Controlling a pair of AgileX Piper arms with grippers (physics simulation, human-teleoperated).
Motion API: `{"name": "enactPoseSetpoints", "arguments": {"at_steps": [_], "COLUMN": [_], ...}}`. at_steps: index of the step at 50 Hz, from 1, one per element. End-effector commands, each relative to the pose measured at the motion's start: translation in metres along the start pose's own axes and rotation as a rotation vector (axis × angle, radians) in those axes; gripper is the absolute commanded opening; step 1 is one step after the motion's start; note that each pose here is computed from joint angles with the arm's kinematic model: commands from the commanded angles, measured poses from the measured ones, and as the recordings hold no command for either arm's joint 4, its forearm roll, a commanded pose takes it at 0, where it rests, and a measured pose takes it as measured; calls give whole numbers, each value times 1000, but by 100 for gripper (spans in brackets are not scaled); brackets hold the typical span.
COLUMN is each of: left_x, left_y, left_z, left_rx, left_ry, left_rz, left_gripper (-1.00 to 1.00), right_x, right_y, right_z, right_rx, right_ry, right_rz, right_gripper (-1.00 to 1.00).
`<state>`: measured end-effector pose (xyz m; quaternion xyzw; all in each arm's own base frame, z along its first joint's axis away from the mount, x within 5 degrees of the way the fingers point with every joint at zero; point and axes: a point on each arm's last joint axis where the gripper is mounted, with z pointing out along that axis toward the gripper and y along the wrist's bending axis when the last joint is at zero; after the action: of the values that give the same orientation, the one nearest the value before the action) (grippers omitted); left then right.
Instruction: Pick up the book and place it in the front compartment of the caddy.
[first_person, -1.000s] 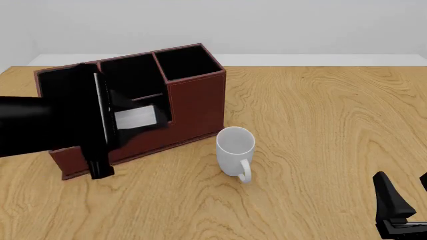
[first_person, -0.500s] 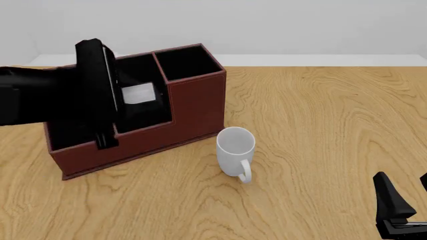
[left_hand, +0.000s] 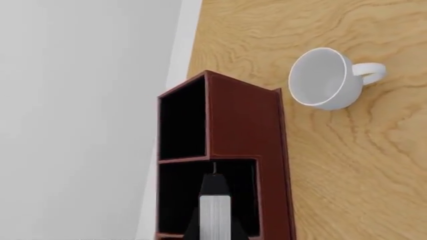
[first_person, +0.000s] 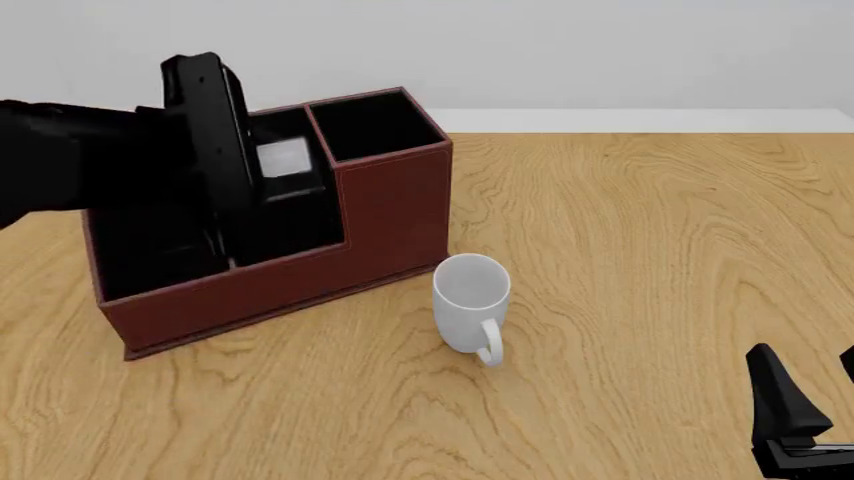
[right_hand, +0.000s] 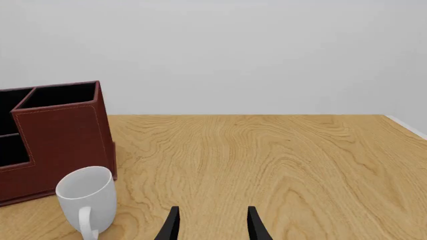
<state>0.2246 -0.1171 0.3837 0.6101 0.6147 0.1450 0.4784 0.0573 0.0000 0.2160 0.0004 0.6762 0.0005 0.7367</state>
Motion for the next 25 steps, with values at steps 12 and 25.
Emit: {"name": "enactPoseSetpoints", "arguments": {"at_steps": [12, 25], "left_x": [4, 5], "left_y": [16, 18], "left_z": [16, 26], "left_rx": [-43, -43], "left_ry": [23, 29], "left_rz": [40, 54], "left_gripper": [-100, -100], "right_x": [0, 0], "right_y": [0, 0], "right_z": [0, 0], "right_rx": [0, 0], "right_ry": [0, 0], "right_rz": [0, 0], "right_gripper": [100, 100]}}
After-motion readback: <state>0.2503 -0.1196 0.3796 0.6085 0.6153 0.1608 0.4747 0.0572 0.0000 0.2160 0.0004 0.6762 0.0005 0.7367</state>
